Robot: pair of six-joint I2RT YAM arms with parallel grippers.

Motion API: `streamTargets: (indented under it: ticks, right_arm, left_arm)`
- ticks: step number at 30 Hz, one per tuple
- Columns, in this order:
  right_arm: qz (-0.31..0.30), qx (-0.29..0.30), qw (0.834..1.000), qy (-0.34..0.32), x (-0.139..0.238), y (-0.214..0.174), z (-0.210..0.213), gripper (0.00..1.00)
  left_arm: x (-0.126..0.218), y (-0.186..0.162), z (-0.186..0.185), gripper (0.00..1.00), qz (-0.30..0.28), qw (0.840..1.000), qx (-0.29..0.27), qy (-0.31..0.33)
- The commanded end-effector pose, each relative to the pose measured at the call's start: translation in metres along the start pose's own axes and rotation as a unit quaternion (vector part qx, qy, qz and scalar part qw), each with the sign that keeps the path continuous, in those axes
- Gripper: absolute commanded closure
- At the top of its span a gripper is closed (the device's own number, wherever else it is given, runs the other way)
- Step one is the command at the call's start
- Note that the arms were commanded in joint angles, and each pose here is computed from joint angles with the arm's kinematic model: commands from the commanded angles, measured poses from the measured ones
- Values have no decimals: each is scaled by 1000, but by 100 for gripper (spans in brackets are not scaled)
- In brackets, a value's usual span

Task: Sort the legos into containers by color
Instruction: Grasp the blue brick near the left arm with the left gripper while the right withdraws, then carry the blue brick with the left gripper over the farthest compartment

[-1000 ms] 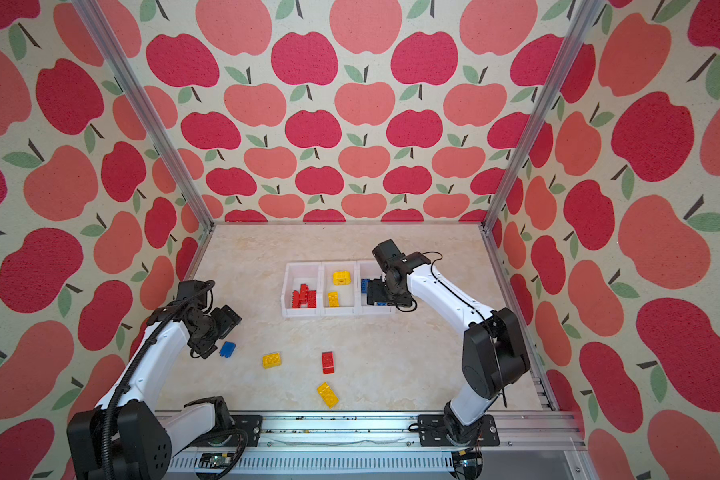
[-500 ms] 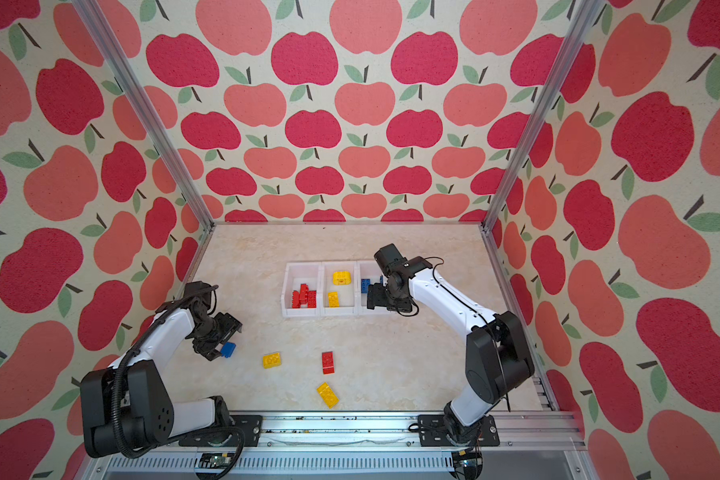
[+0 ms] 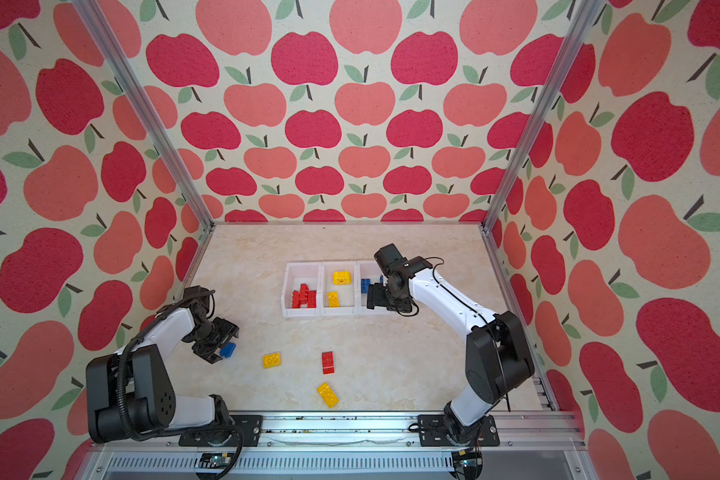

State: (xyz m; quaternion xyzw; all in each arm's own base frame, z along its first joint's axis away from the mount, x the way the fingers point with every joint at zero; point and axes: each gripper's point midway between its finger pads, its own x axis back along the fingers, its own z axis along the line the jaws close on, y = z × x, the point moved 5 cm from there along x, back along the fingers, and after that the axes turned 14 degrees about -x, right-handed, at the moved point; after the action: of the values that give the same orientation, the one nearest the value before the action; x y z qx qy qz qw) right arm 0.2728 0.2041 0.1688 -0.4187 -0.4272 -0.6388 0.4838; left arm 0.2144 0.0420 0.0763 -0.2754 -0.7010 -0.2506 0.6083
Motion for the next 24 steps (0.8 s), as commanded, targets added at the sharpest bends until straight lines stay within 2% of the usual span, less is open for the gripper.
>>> streamTargets:
  ticks: [1, 6, 16, 24]
  right_arm:
    - [-6, -9, 1000, 7, 13, 1, 3, 16]
    - [-10, -10, 1000, 6, 15, 4, 5, 16]
    - [-10, -18, 1000, 4, 15, 4, 5, 16]
    - [-9, -28, 1000, 1, 15, 3, 3, 17]
  left_arm:
    - [-9, -1, 7, 29, 3, 1000, 22, 12]
    - [-14, -2, 13, 33, -1, 999, 31, 15]
    - [-19, 2, 12, 50, -1, 999, 31, 11]
    - [-13, 3, 10, 59, -6, 1000, 20, 3]
